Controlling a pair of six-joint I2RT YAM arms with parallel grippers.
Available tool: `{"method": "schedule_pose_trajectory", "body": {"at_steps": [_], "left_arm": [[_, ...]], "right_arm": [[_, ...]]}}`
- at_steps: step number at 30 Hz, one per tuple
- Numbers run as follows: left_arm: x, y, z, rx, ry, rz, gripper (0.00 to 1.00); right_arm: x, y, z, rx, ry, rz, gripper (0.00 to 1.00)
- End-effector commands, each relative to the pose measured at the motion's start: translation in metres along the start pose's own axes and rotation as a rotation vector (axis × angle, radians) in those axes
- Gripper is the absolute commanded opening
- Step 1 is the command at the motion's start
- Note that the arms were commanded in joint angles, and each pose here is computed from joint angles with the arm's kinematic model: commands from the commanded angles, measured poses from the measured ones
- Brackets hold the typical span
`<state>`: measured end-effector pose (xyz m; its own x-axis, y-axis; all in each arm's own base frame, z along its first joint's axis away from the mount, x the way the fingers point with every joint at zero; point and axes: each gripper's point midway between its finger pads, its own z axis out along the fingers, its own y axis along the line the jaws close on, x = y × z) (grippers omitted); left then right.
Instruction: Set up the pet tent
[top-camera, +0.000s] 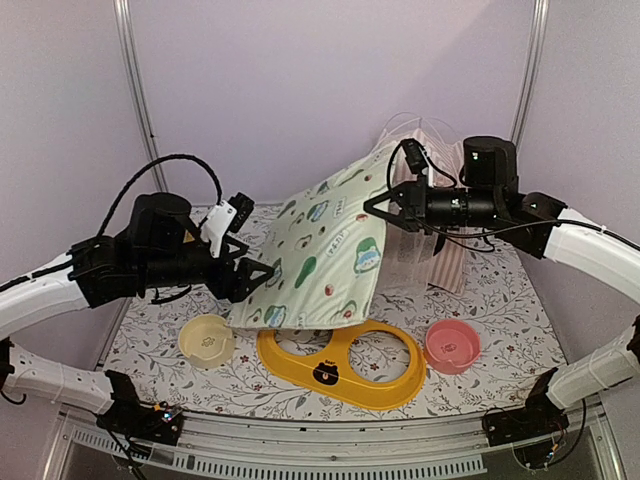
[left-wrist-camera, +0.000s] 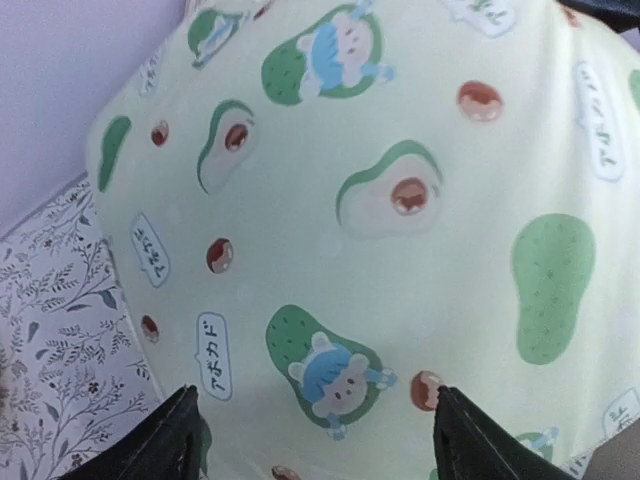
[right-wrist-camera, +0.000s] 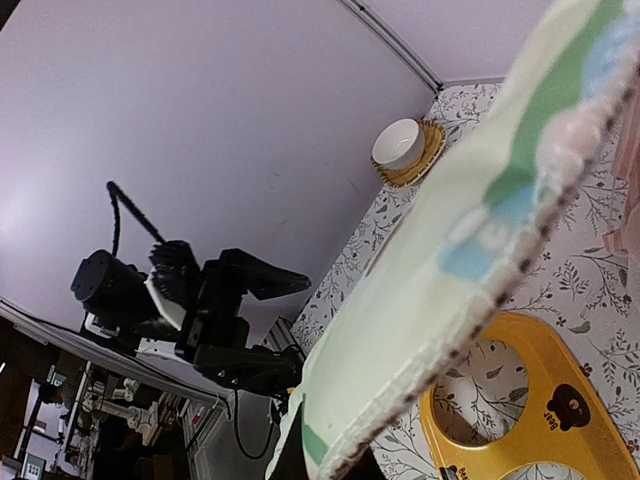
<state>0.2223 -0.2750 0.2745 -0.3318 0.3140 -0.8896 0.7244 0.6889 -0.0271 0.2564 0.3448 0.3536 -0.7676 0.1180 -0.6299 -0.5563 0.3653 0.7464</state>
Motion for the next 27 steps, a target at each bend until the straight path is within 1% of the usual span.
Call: {"method": "schedule_pose_trajectory", "body": {"at_steps": [1,4,6,10,15,21,24,27], "left_arm": [[0.004,0.0,0.013,0.215,-0.012,-0.276,0.8],[0.001,0.004,0.015,0.305,-0.045,-0.365,0.81],[0.002,0.006,0.017,0.322,-0.051,-0.393,0.81],[0.009,0.016,0.022,0.301,-0.036,-0.418,0.82],[0.02,0.032,0.025,0.306,-0.027,-0.495,0.83],[0.034,0.06,0.023,0.241,-0.021,-0.555,0.84],[0.043,0.069,0.024,0.247,-0.013,-0.591,0.87],[0.044,0.073,0.024,0.279,-0.026,-0.618,0.87]], "right_arm": [[-0.005,0.048,-0.023,-0.167,-0.029,-0.182,0.0],[0.007,0.041,-0.027,-0.16,-0.011,-0.226,0.0],[0.012,0.039,-0.029,-0.166,-0.01,-0.238,0.0],[0.018,0.042,-0.032,-0.194,0.001,-0.262,0.0],[0.016,0.047,-0.038,-0.205,-0.021,-0.299,0.0],[0.016,0.046,-0.038,-0.196,-0.017,-0.318,0.0],[0.018,0.048,-0.039,-0.208,-0.01,-0.321,0.0],[0.018,0.049,-0.04,-0.209,-0.011,-0.323,0.0]]}}
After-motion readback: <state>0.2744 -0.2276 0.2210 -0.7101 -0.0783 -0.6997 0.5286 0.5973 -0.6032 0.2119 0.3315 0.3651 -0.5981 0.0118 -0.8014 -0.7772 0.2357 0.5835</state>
